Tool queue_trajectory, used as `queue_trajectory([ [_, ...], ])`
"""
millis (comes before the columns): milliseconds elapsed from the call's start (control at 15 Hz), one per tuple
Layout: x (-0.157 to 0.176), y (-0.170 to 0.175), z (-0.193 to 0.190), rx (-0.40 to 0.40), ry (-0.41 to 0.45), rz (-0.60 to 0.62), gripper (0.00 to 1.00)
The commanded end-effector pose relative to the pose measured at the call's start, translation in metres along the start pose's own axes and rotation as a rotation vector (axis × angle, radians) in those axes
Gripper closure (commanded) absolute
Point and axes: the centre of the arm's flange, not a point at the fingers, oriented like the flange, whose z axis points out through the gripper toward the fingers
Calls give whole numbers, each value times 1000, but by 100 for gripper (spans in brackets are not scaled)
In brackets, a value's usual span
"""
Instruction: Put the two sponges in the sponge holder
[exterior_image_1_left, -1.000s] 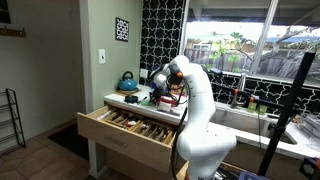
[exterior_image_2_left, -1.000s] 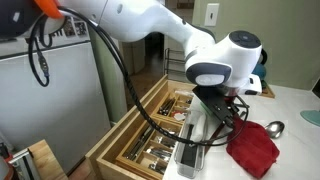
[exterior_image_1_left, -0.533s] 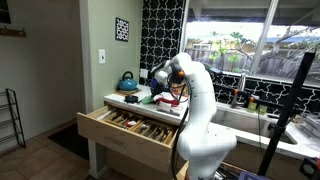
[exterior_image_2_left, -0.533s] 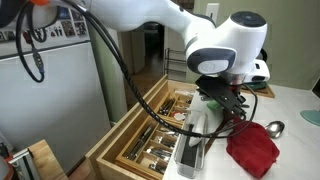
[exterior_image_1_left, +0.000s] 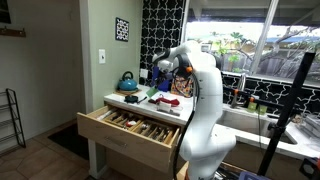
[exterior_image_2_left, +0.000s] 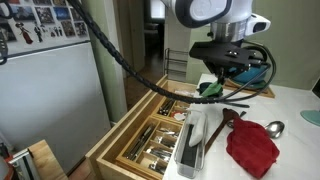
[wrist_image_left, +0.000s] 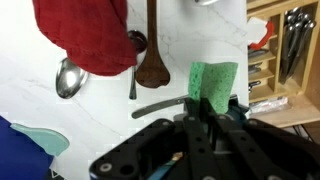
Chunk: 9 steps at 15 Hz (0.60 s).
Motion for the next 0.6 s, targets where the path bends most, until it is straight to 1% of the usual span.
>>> queue_trajectory([
  [0,-30,-29,-35,-62,-136,-136,98],
  [200,-45,-42,-45,-125,-239,-239,98],
  [400,-63,-47,-35,-182,-331,-361,98],
  [533,-74,-46,-26,-207,-374,-414,98],
])
